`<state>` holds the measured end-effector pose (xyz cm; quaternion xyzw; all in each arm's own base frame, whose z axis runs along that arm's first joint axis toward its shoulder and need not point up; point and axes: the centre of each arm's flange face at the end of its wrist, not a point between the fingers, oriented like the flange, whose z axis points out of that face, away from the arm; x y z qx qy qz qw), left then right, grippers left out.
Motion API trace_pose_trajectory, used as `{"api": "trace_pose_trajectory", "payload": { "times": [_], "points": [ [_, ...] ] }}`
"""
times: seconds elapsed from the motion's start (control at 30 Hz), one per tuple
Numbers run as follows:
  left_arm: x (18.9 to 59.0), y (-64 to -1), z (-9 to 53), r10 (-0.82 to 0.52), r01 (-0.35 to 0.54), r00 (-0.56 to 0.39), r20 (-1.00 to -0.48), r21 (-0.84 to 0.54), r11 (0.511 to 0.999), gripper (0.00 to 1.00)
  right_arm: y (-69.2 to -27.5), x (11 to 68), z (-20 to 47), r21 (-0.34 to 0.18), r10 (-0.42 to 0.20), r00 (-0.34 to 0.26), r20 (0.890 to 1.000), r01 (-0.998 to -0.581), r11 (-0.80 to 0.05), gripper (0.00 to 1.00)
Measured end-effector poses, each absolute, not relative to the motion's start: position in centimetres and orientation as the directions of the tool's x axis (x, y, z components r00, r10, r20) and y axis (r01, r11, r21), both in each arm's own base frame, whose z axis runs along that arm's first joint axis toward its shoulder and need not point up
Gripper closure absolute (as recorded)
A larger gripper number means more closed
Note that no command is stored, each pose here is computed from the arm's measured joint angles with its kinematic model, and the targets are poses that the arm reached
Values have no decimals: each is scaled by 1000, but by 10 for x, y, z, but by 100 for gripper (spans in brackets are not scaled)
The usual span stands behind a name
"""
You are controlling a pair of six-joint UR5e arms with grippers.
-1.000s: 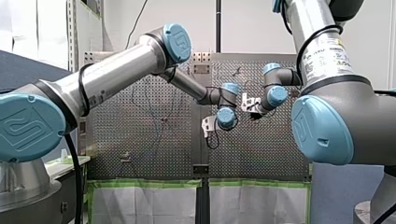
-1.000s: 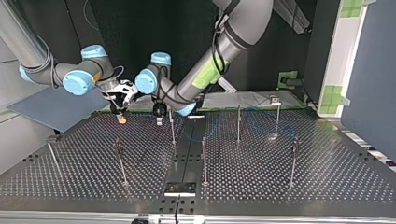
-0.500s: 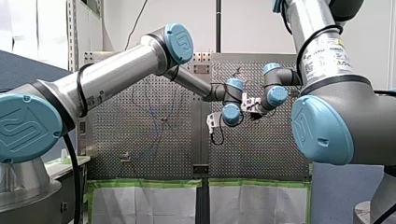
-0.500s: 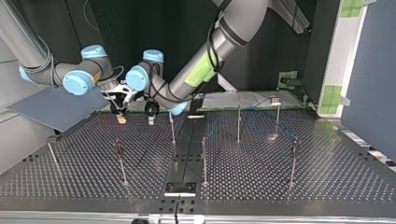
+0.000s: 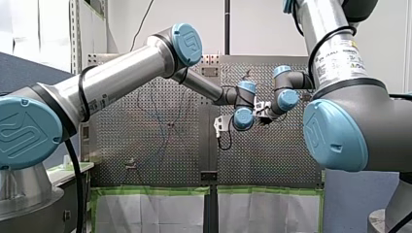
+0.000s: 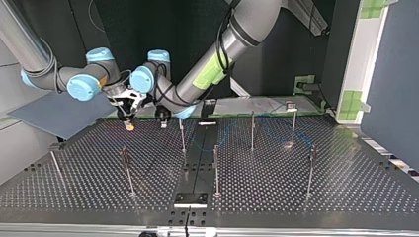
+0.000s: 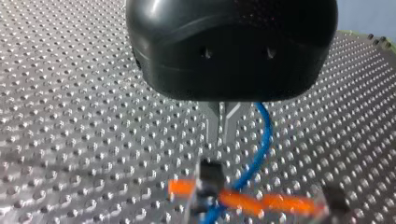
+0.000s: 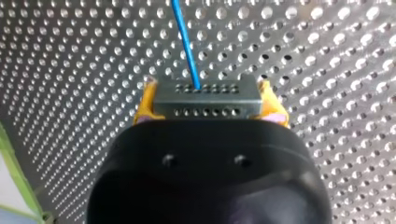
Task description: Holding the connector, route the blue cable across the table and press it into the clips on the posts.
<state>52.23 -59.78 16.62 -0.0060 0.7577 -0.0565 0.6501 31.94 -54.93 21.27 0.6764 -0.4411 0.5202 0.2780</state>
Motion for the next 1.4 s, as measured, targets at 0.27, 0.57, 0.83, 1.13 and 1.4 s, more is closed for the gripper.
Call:
{"api": "trace_pose_trajectory", "payload": {
  "times": [0.27,0.57,0.83,1.13,1.4],
  "points": [
    [513,-592,171,-89,-5,-167,-982,-89,996,100,-554,314,225,-87,-291,54,955,-889,-449,100],
    [493,-596,192,-111,-41,-161,-981,-106,994,100,-555,306,270,-129,-241,-17,970,-880,-456,100],
    [475,-605,230,-152,-40,-118,-981,-148,988,100,-554,306,276,-132,-234,-22,972,-875,-466,100],
    [457,-606,276,-190,-24,-70,-979,-189,982,100,-553,306,280,-133,-229,-21,973,-864,-485,100],
    [444,-596,300,-183,-7,-49,-982,-183,983,100,-545,306,315,-138,-184,-50,982,-851,-506,100]
  ]
}}
